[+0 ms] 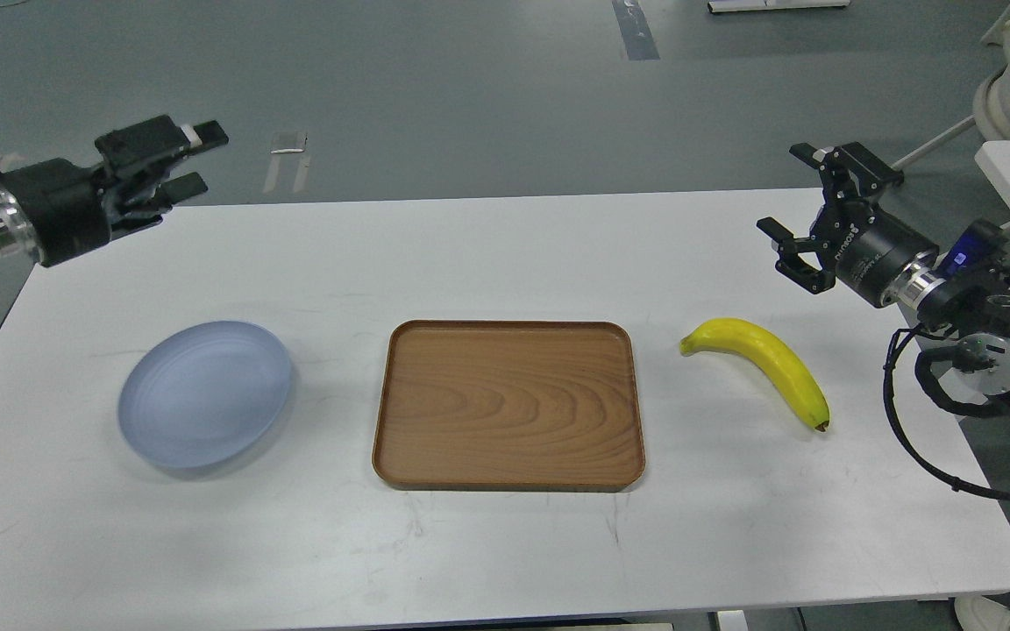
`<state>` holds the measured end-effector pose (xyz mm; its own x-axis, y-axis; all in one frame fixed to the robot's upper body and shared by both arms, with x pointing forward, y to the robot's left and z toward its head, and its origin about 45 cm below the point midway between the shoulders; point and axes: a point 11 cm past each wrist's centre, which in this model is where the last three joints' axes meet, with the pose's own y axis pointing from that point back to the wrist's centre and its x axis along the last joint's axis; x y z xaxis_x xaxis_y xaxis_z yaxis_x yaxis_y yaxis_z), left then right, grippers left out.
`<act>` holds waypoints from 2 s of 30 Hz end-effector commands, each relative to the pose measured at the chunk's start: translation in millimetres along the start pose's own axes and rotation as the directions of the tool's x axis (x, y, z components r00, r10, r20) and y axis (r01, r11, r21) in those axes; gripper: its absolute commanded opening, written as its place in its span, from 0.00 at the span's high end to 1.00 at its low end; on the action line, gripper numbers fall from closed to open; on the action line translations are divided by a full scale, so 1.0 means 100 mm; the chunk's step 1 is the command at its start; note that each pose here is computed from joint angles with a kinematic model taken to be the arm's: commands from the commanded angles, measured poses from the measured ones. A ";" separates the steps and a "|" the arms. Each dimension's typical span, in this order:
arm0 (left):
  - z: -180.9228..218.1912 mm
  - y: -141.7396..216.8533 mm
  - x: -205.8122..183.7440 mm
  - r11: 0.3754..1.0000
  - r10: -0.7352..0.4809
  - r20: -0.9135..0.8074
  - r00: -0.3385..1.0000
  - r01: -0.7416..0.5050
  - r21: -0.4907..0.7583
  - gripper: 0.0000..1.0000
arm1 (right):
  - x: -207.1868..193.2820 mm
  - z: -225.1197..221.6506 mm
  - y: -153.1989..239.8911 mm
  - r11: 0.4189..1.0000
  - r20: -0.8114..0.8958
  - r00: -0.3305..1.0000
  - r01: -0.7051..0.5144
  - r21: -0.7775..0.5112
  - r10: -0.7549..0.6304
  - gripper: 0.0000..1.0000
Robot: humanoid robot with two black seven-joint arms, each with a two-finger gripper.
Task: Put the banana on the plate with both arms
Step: 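Move the left gripper down to the edge of the light blue plate and grasp it, then lift the blue plate with the left gripper and lower it onto the wooden tray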
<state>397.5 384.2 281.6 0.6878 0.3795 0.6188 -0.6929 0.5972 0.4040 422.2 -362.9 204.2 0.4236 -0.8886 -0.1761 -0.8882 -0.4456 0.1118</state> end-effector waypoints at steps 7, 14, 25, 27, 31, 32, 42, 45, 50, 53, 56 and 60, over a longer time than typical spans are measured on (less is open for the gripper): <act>-1.18 0.45 -0.80 0.893 -0.289 0.289 0.913 0.148 0.424 0.02 | -0.01 0.00 -0.01 1.000 0.001 1.000 0.004 0.001 -0.004 0.01; -1.48 0.60 -0.99 0.864 -0.272 0.208 0.939 0.143 0.483 0.02 | -0.01 0.00 -0.01 1.000 0.000 1.000 0.002 0.001 -0.002 0.00; -1.53 0.54 -1.19 0.865 -0.283 0.189 0.940 0.165 0.474 0.61 | -0.01 0.01 0.00 1.000 -0.001 1.000 0.003 -0.002 -0.003 0.01; -1.53 0.53 -1.18 0.869 -0.276 0.201 0.940 0.155 0.471 0.88 | -0.01 0.01 0.00 1.000 -0.002 1.000 0.003 -0.004 -0.003 0.01; -1.52 0.52 -1.17 0.870 -0.273 0.204 0.940 0.152 0.468 1.00 | -0.01 0.02 0.00 1.000 -0.001 1.000 0.004 -0.006 -0.004 0.01; -1.51 0.52 -1.17 0.871 -0.271 0.206 0.940 0.149 0.468 1.00 | -0.01 0.02 0.00 1.000 -0.001 1.000 0.004 -0.006 -0.004 0.01; -1.46 0.47 -1.09 0.884 -0.249 0.238 0.939 0.120 0.451 1.00 | -0.01 0.02 0.00 1.000 -0.001 1.000 0.004 -0.006 -0.004 0.01; -1.39 0.41 -1.02 0.897 -0.229 0.245 0.942 0.107 0.428 1.00 | -0.01 0.02 0.00 1.000 -0.001 1.000 0.004 -0.006 -0.004 0.01; -1.03 0.16 -0.71 0.937 -0.177 0.286 0.942 0.073 0.341 1.00 | -0.01 0.01 0.00 1.000 -0.003 1.000 0.004 -0.004 -0.004 0.01; -0.67 -0.07 -0.53 0.959 -0.187 0.318 0.929 0.102 0.264 1.00 | 0.01 0.00 0.01 1.000 -0.006 1.000 0.001 -0.003 -0.001 0.01; -0.30 -0.34 -0.47 0.973 -0.201 0.354 0.913 0.143 0.182 1.00 | 0.02 0.00 0.02 1.000 -0.009 1.000 -0.001 -0.006 0.001 0.01; 0.28 -0.89 -0.57 0.965 -0.258 0.394 0.882 0.252 0.067 1.00 | 0.02 0.00 0.02 1.000 -0.010 1.000 -0.002 -0.007 0.002 0.01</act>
<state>403.2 341.0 221.9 0.6937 -0.0417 0.7191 -0.5850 0.5499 0.5962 421.6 -365.6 204.4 0.4235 -0.8905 -0.1665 -0.8880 -0.4444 0.1182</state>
